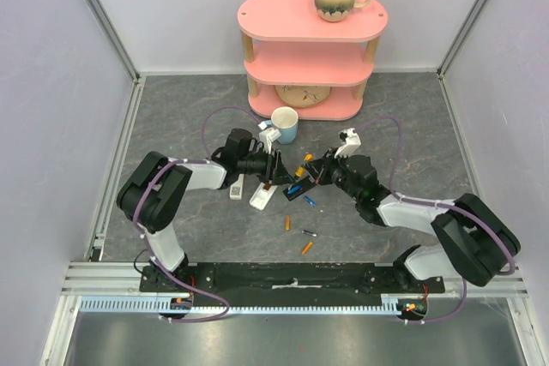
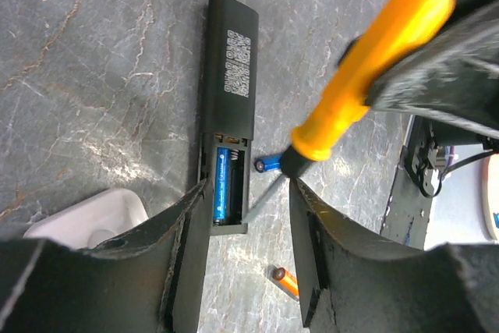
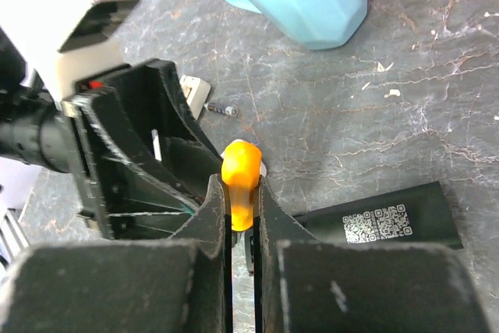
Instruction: Unload the batteries from the remote control
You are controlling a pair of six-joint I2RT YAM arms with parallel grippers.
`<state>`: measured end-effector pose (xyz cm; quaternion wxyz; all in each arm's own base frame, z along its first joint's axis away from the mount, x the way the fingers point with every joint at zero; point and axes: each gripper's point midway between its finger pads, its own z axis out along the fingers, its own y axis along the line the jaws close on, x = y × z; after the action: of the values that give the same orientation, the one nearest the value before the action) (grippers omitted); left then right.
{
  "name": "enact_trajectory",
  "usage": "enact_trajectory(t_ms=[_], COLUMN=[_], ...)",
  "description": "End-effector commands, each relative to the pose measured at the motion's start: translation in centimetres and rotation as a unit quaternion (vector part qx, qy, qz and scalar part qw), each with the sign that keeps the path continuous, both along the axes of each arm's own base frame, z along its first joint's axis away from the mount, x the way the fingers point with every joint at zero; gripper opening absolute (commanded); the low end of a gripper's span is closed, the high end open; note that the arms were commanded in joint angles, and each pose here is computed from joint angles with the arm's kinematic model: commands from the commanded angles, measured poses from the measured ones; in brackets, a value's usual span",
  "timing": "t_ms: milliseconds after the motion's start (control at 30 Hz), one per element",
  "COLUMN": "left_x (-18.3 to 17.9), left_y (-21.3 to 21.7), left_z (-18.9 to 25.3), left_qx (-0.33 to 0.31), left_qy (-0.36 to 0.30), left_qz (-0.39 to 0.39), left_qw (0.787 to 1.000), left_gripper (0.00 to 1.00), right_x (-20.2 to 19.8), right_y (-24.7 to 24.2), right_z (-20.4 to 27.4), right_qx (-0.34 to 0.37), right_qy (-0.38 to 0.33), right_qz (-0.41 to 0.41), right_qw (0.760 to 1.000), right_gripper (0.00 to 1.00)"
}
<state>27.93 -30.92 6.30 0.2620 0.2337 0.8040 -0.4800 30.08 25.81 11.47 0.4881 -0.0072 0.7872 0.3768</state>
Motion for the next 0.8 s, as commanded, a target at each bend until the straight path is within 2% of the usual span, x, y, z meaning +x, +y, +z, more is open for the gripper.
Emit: enact_trajectory(t_ms=[0, 167, 367, 533, 767], left_x=[0.7, 0.3, -0.6, -2.5, -4.2], left_y=[-0.5, -0.7, -0.6, -1.7, -3.1], left_z=[-0.3, -2.7, -4.4, -5.0, -4.1], left_qx=[0.002, 0.027, 0.054, 0.071, 0.049], left_qy=[0.024, 0.081, 0.110, 0.119, 0.116], left_qz=[-0.003, -0.009, -0.013, -0.047, -0.091], left_qw=[1.000, 0.996, 0.992, 0.989, 0.988], left_gripper=[0.50, 0.50, 0.50, 0.50, 0.49], right_x=[0.8, 0.9, 1.3, 1.6, 1.3], right_y=[-1.3, -3.3, -6.4, -8.5, -8.9], right_z=[2.3, 2.4, 1.5, 2.4, 3.2], right_qx=[-0.002, -0.013, -0.043, -0.050, -0.049], right_qy=[-0.032, -0.031, -0.026, -0.034, -0.042], right_qz=[-0.031, -0.052, -0.087, -0.109, -0.107], right_qw=[0.999, 0.998, 0.995, 0.992, 0.992], right_gripper=[0.00, 0.00, 0.00, 0.00, 0.00])
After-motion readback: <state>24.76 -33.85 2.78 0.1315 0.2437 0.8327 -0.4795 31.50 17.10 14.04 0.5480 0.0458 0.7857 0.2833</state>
